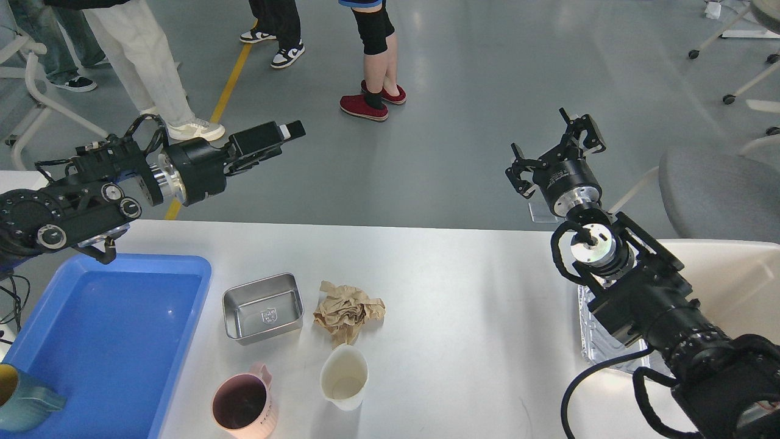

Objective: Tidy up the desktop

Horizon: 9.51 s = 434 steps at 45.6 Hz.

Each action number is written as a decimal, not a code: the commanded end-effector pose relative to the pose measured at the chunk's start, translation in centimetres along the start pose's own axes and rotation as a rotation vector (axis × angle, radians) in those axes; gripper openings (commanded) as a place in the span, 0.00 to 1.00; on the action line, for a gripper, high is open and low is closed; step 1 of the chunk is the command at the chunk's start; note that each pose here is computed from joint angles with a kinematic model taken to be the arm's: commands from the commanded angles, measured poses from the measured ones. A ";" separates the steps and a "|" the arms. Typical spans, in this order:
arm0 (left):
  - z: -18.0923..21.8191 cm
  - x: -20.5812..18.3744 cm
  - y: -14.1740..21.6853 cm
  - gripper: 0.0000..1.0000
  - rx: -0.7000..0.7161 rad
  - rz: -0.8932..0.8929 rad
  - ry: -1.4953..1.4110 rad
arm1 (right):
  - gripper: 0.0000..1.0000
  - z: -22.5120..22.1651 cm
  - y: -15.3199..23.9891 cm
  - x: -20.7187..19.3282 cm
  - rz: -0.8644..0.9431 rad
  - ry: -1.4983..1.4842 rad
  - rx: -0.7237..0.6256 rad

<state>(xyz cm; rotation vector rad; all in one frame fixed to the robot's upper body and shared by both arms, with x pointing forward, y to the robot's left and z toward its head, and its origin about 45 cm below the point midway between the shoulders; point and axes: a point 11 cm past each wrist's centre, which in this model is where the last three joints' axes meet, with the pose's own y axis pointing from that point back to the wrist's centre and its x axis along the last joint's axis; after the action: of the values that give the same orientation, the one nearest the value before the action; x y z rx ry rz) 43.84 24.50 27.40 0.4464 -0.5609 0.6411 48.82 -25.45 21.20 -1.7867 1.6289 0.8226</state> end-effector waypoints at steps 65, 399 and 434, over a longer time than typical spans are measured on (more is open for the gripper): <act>1.2 -0.4 29.2 0.96 0.417 -0.204 -0.085 | 1.00 4.4 0.3 -1.8 -0.028 -0.002 -0.069; -3.1 -0.7 33.3 0.00 0.548 -0.222 -0.336 | 1.00 4.5 -0.2 -3.3 -0.063 0.001 -0.071; -9.4 -7.9 35.7 0.00 0.680 -0.417 -0.292 | 1.00 4.5 0.2 -2.3 -0.047 0.006 -0.072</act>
<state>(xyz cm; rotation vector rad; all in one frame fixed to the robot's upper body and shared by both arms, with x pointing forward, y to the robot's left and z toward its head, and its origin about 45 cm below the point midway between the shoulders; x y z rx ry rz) 18.80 51.34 24.12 1.2585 -0.5062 0.3624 48.28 -20.47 20.32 -1.8728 1.5695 0.8623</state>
